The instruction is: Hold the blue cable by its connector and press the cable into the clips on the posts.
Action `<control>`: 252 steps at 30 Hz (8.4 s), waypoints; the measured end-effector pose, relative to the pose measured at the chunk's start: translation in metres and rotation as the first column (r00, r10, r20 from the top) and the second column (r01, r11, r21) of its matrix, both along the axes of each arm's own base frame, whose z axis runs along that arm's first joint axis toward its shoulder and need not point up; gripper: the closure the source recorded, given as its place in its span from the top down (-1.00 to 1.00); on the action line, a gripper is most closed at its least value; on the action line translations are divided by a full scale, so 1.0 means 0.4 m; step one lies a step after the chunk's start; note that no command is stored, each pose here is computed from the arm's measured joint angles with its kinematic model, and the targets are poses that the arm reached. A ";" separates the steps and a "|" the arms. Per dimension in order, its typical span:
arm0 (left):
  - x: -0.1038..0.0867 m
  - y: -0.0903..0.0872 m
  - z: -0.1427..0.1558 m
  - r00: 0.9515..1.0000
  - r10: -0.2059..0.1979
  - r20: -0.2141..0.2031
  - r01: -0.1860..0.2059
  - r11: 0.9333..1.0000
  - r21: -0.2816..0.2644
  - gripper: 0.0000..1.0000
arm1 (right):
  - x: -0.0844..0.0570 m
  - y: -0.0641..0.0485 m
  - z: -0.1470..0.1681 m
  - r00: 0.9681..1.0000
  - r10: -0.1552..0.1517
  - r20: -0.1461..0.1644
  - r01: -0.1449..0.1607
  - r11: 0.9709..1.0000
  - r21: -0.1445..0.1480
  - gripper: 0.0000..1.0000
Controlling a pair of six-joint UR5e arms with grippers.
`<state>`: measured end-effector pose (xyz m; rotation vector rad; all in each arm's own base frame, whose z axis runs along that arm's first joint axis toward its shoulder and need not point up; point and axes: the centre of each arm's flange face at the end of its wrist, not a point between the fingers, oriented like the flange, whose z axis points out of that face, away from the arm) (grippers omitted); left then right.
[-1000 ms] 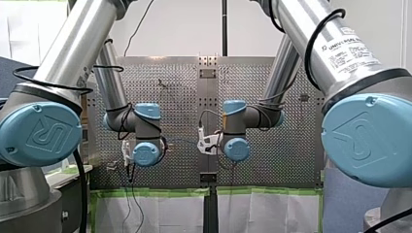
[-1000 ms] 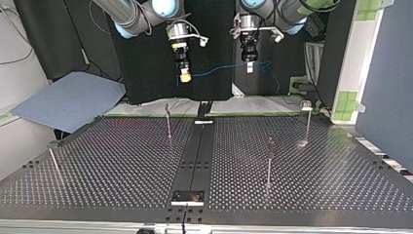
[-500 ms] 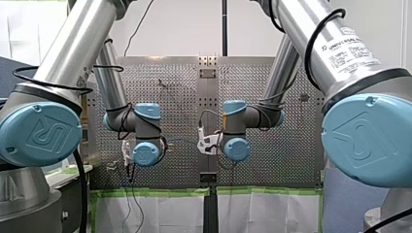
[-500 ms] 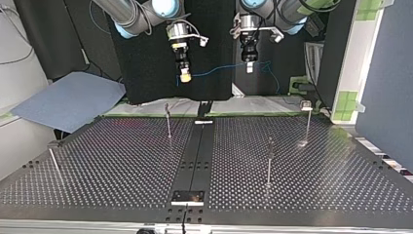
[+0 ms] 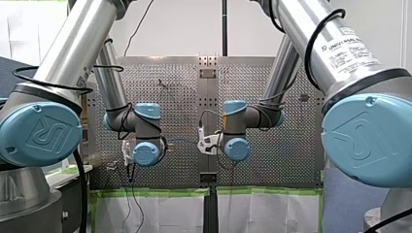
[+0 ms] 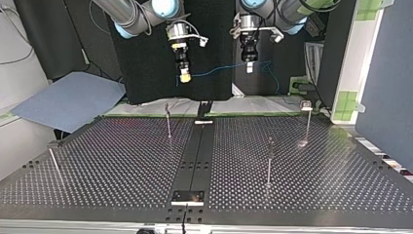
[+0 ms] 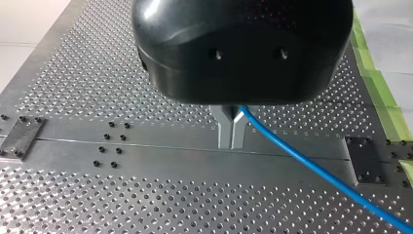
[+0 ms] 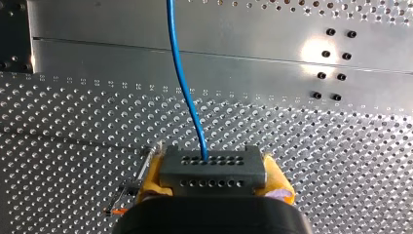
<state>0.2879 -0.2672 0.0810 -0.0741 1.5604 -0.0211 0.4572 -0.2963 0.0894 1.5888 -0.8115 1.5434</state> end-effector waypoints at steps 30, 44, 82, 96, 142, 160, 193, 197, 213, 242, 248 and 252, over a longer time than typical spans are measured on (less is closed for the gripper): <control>-0.055 -0.012 -0.080 0.998 0.036 -0.049 -0.026 0.980 0.197 -0.99 | -0.058 -0.026 -0.238 0.974 -0.059 -0.219 0.106 0.972 0.210 -1.00; -0.064 -0.025 -0.042 0.999 0.035 -0.037 -0.028 0.981 0.193 -0.99 | -0.043 -0.029 -0.188 0.978 -0.055 -0.200 0.103 0.966 0.236 -1.00; 0.163 -0.029 0.437 0.972 0.179 0.153 -0.181 0.984 -0.001 -0.99 | 0.158 -0.148 0.337 0.984 0.140 0.108 -0.145 0.988 0.045 -1.00; 0.176 0.025 0.456 0.972 0.209 0.105 -0.215 0.976 0.045 -0.99 | 0.243 -0.153 0.444 0.962 0.240 0.129 -0.243 0.970 0.014 -1.00; 0.344 0.111 0.630 0.980 0.167 0.106 -0.180 0.976 0.122 -0.99 | 0.312 -0.218 0.637 0.937 0.249 0.245 -0.255 0.967 -0.005 -1.00; 0.380 0.128 0.669 0.981 0.159 0.111 -0.172 0.978 0.119 -0.99 | 0.292 -0.262 0.654 0.936 0.223 0.271 -0.234 0.972 0.006 -1.00; 0.477 0.208 0.683 0.979 0.144 0.145 -0.159 0.982 0.096 -0.99 | 0.341 -0.279 0.631 0.928 0.265 0.263 -0.277 0.961 0.009 -1.00; 0.493 0.215 0.679 0.980 0.137 0.144 -0.151 0.984 0.094 -0.99 | 0.337 -0.288 0.634 0.929 0.260 0.264 -0.272 0.962 0.007 -1.00; 0.590 0.229 0.670 0.986 0.105 0.127 -0.115 0.991 0.067 -0.99 | 0.321 -0.329 0.638 0.932 0.242 0.269 -0.251 0.968 -0.002 -1.00; 0.633 0.268 0.647 0.990 0.070 0.126 -0.078 0.995 0.057 -0.99 | 0.301 -0.410 0.610 0.938 0.216 0.270 -0.226 0.974 0.004 -1.00; 0.635 0.263 0.648 0.990 0.047 0.130 -0.053 0.998 0.041 -0.99 | 0.301 -0.411 0.607 0.938 0.220 0.268 -0.230 0.973 0.006 -1.00; 0.636 0.264 0.650 0.989 0.050 0.137 -0.054 0.998 0.029 -0.33 | 0.304 -0.408 0.605 0.937 0.224 0.267 -0.235 0.972 0.007 -1.00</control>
